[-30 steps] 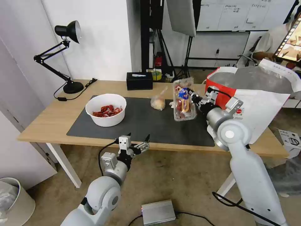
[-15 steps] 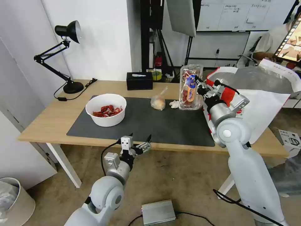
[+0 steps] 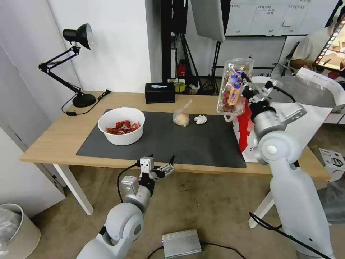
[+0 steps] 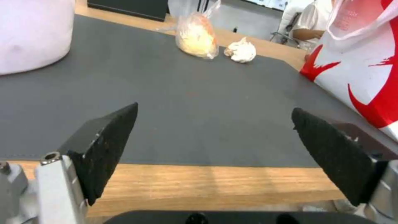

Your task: Pick up the trash from the table and place it into the takeout bag.

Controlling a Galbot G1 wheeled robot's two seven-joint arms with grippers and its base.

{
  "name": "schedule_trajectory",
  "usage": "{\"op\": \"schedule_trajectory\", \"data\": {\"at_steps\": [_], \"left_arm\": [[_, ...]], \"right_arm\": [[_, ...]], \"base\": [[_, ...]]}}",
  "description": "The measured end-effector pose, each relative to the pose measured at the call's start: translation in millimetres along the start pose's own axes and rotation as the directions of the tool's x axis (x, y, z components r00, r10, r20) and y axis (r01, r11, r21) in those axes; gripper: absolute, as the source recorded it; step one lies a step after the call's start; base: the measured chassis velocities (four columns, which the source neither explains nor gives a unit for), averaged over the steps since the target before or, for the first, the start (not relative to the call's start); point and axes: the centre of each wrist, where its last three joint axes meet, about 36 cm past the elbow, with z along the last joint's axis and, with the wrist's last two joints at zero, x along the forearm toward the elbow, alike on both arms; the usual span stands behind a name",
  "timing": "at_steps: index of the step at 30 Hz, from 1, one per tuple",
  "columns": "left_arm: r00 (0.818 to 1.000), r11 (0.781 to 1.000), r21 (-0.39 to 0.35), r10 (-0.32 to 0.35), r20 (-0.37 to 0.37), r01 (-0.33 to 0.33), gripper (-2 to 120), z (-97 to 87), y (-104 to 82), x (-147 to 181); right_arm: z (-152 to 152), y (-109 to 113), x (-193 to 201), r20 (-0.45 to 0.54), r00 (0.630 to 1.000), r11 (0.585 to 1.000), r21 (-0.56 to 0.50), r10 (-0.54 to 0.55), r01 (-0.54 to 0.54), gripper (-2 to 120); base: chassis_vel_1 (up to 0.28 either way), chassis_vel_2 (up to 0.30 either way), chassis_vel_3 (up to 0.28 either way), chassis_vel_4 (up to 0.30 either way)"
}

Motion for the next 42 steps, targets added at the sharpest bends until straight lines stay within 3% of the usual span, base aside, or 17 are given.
{"op": "schedule_trajectory", "data": {"at_steps": [14,21,29,42], "left_arm": [[1.000,1.000,0.001,-0.007,0.002,0.007,100,1.5,-0.4,1.1],[1.000,1.000,0.004,-0.006,0.003,0.006,100,1.8,-1.4,0.8],[1.000,1.000,0.005,-0.008,-0.002,0.008,100,4.7,-3.7,2.4],[1.000,1.000,0.007,-0.007,-0.001,0.007,100,5.4,-5.6,3.4]], "right_arm": [[-20.2,-4.6,-8.0,0.147,0.986,0.997,-0.016,0.076,-0.074,0],[-25.0,-8.9,-9.2,0.181,0.977,0.994,-0.019,0.112,-0.110,0],[-32.8,-9.0,-13.7,0.244,0.956,0.985,-0.098,0.161,-0.141,0],[-39.1,-17.2,-17.9,0.289,0.932,0.975,-0.076,0.220,-0.207,0]], "base": [[0.000,0.000,0.000,0.000],[0.000,0.000,0.000,0.000],[0.000,0.000,0.000,0.000],[0.000,0.000,0.000,0.000]]}}
